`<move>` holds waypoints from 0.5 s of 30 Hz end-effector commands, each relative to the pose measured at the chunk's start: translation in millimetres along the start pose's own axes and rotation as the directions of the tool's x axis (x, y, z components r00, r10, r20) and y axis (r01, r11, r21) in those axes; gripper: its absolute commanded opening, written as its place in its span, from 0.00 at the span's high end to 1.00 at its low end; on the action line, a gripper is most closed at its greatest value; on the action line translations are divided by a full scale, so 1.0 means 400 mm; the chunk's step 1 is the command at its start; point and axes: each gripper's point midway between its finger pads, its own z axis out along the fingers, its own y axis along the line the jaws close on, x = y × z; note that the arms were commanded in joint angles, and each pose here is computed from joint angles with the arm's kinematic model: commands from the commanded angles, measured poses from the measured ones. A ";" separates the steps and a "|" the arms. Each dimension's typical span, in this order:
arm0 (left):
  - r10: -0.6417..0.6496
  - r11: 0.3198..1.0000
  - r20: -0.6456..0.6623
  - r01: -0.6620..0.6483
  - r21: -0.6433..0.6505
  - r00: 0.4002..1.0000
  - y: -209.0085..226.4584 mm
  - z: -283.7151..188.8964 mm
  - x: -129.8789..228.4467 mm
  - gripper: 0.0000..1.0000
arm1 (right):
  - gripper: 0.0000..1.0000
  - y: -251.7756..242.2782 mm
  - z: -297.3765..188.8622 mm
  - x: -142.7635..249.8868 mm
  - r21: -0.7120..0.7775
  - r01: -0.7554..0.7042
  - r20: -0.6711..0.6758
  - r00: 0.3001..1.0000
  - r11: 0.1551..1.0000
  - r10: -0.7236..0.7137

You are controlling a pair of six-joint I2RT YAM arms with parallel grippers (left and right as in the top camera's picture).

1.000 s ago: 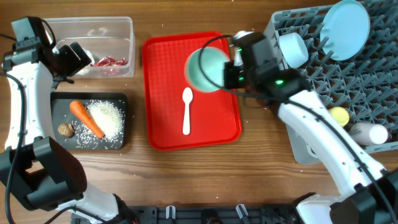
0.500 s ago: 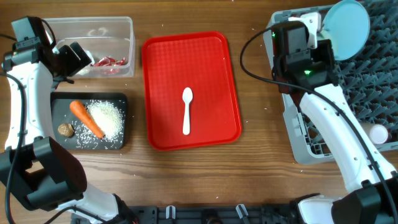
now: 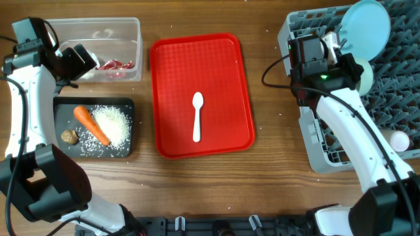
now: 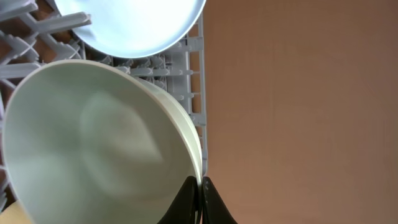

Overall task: Sort waste into correct bins and load items into the dishwasher rack
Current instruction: 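Carry the green bowl with the right gripper and set it in the rack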

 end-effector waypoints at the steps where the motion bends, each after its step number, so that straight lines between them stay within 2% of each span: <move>1: -0.013 1.000 0.030 0.013 0.023 0.999 -0.010 -0.027 -0.019 0.00 | 0.96 0.046 0.027 -0.009 0.018 0.129 -0.037 0.991 0.992 -0.128; 5: -0.013 1.000 0.030 0.013 0.023 0.999 -0.010 -0.027 -0.019 0.00 | 0.96 0.072 0.046 -0.014 0.042 0.165 -0.069 0.984 0.985 -0.161; 9: -0.013 1.000 0.030 0.013 0.023 0.999 -0.010 -0.027 -0.019 0.00 | 0.96 0.058 0.070 -0.013 0.082 0.132 -0.098 0.987 0.988 -0.124; 15: -0.013 1.000 0.030 0.013 0.023 0.999 -0.010 -0.027 -0.019 0.00 | 0.96 0.065 0.078 -0.014 0.060 0.125 -0.092 0.989 0.990 -0.119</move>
